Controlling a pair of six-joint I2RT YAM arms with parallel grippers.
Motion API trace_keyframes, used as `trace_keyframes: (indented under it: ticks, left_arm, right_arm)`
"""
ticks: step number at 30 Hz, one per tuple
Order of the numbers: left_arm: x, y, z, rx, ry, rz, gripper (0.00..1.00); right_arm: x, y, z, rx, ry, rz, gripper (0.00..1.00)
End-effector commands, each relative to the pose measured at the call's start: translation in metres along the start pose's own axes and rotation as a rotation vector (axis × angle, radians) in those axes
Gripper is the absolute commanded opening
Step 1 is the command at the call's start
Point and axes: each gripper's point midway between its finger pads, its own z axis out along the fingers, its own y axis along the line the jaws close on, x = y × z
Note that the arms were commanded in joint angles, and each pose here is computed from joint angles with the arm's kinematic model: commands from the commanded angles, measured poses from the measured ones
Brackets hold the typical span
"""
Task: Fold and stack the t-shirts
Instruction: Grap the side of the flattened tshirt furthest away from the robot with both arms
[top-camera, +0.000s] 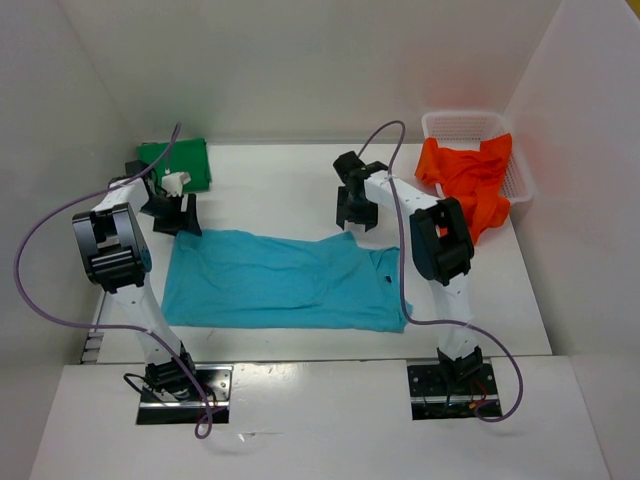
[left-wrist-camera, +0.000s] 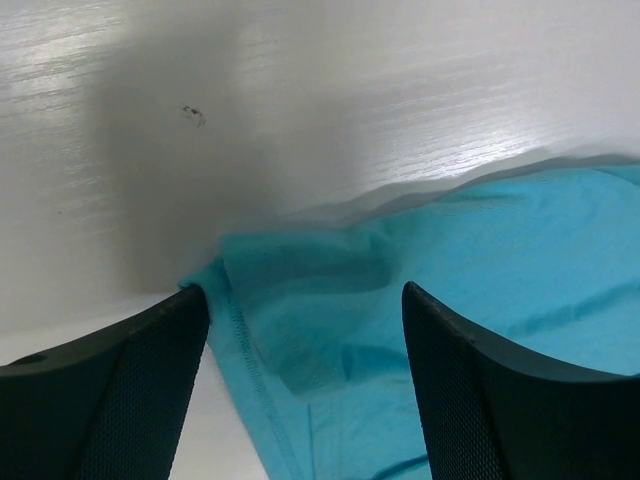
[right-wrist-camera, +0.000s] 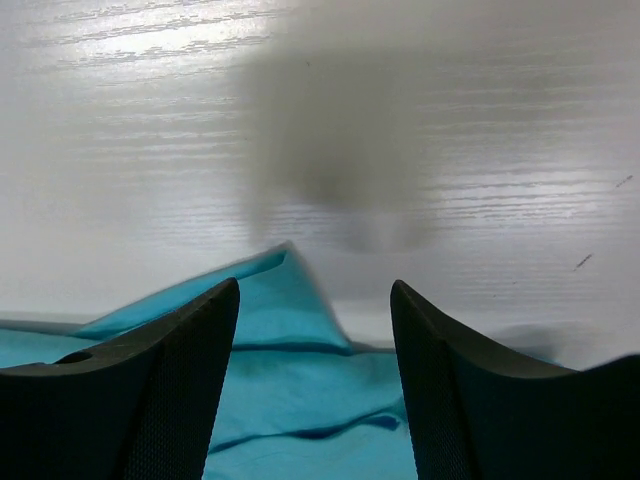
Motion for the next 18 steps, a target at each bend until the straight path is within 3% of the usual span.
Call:
trace_keyframes:
  ticks: [1, 8, 9, 11, 12, 13, 14, 15, 18]
  left_arm:
    - [-0.007, 0.007, -0.001, -0.017, -0.023, -0.022, 0.83]
    - [0.005, 0.008, -0.002, -0.041, 0.005, -0.031, 0.83]
    - [0.003, 0.006, -0.004, -0.035, -0.006, -0.027, 0.83]
    - [0.004, 0.005, -0.002, -0.026, -0.009, -0.027, 0.83]
    - [0.003, 0.002, -0.002, -0.011, -0.015, -0.027, 0.83]
    - [0.004, 0.0, -0.002, 0.001, -0.01, -0.03, 0.81]
    - [0.003, -0.002, -0.002, 0.01, -0.013, -0.03, 0.77]
    - [0.005, -0.004, -0.002, 0.021, -0.008, -0.024, 0.64]
    - [0.002, -0.011, -0.003, 0.047, -0.012, -0.005, 0.45]
  right_arm:
    - [-0.013, 0.017, 0.008, -0.074, -0.016, -0.024, 0.68]
    - [0.02, 0.028, 0.015, -0.148, 0.081, -0.04, 0.68]
    - [0.026, 0.027, 0.019, -0.154, 0.095, -0.041, 0.64]
    - [0.032, 0.025, 0.026, -0.142, 0.115, -0.043, 0.5]
    - [0.034, 0.027, 0.025, -0.156, 0.123, -0.043, 0.31]
    - [0.035, 0.029, 0.024, -0.166, 0.129, -0.043, 0.21]
    - [0.036, 0.031, 0.023, -0.176, 0.136, -0.033, 0.13]
    - [0.036, 0.031, 0.023, -0.176, 0.136, -0.033, 0.04]
    - [0.018, 0.035, 0.011, -0.209, 0.09, -0.02, 0.0]
